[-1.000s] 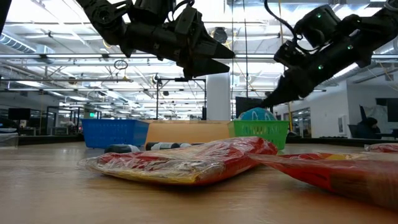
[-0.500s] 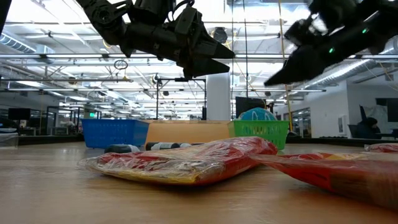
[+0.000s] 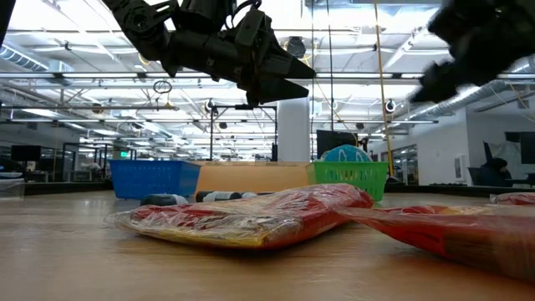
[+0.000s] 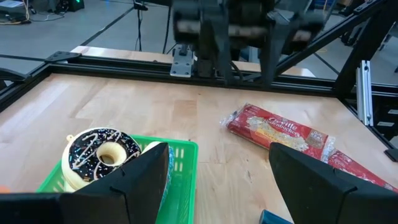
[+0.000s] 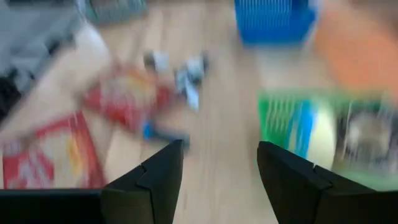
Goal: Pick & Place Food Item
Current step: Put the right red popcorn bag into the orange bin
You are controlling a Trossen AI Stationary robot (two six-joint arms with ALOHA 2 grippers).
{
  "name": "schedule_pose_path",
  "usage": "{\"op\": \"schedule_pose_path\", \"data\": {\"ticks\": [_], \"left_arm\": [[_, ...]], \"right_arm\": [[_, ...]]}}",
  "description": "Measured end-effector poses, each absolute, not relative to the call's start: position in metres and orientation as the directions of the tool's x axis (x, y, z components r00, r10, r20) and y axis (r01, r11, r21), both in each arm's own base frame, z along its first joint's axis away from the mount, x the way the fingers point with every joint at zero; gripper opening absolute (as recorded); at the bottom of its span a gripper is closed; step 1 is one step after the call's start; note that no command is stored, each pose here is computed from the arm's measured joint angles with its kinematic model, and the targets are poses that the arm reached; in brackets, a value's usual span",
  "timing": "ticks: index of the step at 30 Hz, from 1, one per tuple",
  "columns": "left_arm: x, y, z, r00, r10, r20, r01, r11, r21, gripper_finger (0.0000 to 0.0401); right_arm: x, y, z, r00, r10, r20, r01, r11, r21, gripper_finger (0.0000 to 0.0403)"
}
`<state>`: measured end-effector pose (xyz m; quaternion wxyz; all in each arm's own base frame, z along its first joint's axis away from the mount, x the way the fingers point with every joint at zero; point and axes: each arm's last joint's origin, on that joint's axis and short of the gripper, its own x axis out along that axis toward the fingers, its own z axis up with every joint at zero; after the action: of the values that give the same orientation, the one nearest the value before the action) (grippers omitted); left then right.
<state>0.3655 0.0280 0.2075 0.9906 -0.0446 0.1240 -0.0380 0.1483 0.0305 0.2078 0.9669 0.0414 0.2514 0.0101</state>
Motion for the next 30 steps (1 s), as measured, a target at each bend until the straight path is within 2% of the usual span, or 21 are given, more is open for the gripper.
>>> {"op": "schedule_pose_path", "data": {"ticks": [5,10,16,23,30], "left_arm": [[0.365,0.028,0.208,0.966,-0.086,-0.242,0.064,0.993,-0.098,0.0278],[0.365,0.028,0.208,0.966,-0.086,-0.242,0.064,0.993,-0.098,0.0278],[0.365,0.028,0.208,0.966,-0.087,-0.242,0.063,0.993,-0.105,0.0278],[0.365,0.028,0.208,0.966,-0.086,-0.242,0.062,0.992,-0.107,0.0278],[0.366,0.028,0.207,0.966,-0.087,-0.242,0.061,0.992,-0.110,0.0278]], "right_arm": [[0.140,0.048,0.191,0.669,0.042,-0.742,0.119,0.979,0.163,0.0196],[0.134,0.056,0.172,0.478,0.051,-0.877,0.127,0.984,0.126,0.0196],[0.136,0.057,0.166,0.436,0.029,-0.900,0.144,0.984,0.101,0.0196],[0.142,0.056,0.148,0.468,0.059,-0.882,0.133,0.982,0.136,0.0198],[0.139,0.053,0.132,0.425,0.040,-0.904,0.159,0.980,0.118,0.0222]]}}
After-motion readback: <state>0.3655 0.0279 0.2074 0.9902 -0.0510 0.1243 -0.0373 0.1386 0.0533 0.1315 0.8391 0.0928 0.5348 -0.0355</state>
